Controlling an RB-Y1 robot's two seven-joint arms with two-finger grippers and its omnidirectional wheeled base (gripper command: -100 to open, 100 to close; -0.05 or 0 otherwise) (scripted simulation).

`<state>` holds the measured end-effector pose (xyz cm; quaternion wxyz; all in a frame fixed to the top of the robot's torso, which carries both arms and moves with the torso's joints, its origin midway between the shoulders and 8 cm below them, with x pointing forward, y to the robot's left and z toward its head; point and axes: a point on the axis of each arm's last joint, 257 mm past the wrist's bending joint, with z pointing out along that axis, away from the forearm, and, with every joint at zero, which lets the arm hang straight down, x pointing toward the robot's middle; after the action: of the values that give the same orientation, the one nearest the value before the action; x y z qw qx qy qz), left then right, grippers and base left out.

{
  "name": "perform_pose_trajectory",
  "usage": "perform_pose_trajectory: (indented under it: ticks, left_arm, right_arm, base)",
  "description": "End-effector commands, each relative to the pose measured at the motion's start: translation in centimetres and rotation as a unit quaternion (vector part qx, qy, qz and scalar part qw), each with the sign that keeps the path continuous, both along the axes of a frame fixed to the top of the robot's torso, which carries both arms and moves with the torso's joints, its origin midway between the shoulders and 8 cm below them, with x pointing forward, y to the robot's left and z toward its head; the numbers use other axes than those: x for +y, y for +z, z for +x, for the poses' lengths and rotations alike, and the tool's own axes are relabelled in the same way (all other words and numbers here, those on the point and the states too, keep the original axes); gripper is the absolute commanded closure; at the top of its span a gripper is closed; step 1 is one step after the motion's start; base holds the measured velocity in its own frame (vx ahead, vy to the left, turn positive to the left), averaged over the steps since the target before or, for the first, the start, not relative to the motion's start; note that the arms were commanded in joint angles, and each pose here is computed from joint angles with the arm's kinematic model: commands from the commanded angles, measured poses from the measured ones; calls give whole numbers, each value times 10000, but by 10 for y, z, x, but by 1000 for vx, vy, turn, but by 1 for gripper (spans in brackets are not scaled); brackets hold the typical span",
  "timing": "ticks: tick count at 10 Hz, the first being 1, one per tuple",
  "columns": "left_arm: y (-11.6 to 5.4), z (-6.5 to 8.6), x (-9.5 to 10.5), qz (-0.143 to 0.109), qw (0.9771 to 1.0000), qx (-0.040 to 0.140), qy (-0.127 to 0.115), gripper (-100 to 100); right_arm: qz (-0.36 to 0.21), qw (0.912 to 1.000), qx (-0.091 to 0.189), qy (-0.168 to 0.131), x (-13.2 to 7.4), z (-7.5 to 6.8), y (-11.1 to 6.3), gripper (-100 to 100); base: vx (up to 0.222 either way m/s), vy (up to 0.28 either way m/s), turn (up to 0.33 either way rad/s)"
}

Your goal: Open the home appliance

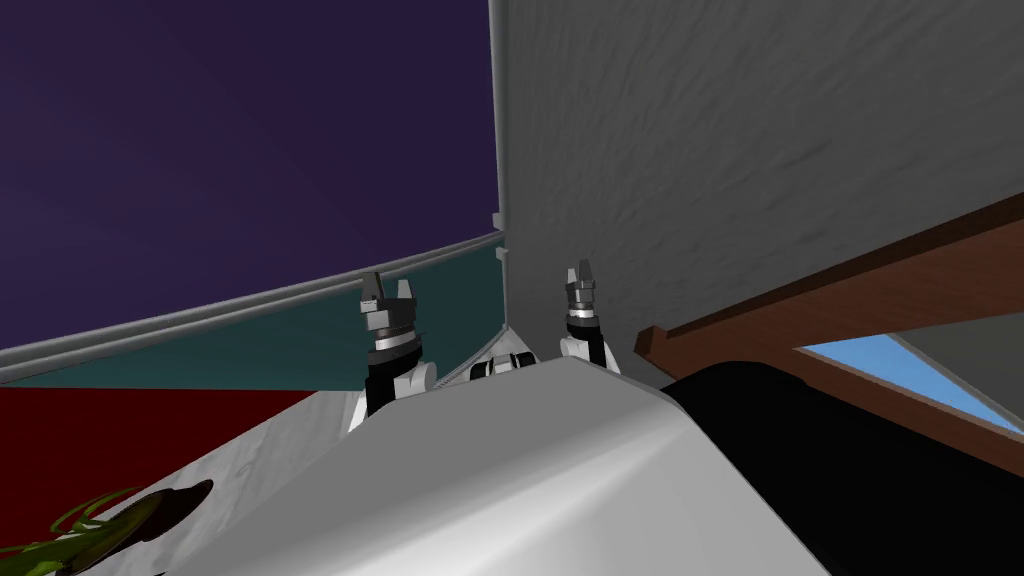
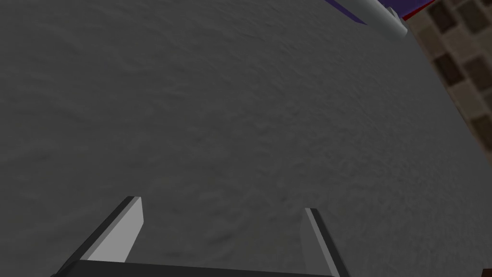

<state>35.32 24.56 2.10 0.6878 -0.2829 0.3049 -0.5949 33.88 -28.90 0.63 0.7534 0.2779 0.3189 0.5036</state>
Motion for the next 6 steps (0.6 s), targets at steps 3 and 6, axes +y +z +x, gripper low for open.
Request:
perform_pose_trajectory:
  ticks: [3, 6]
  left_arm:
    - [0, 12, -13, 330, 9991, 132, -228, -100]
    - [5, 28, -27, 561, 9973, 249, -411, -100]
  right_arm:
    - [1, 10000, 3, 0, 0, 0, 0, 0]
    - [1, 10000, 4, 0, 0, 0, 0, 0]
  base:
    - [5, -1, -23]
    - [8, -1, -39]
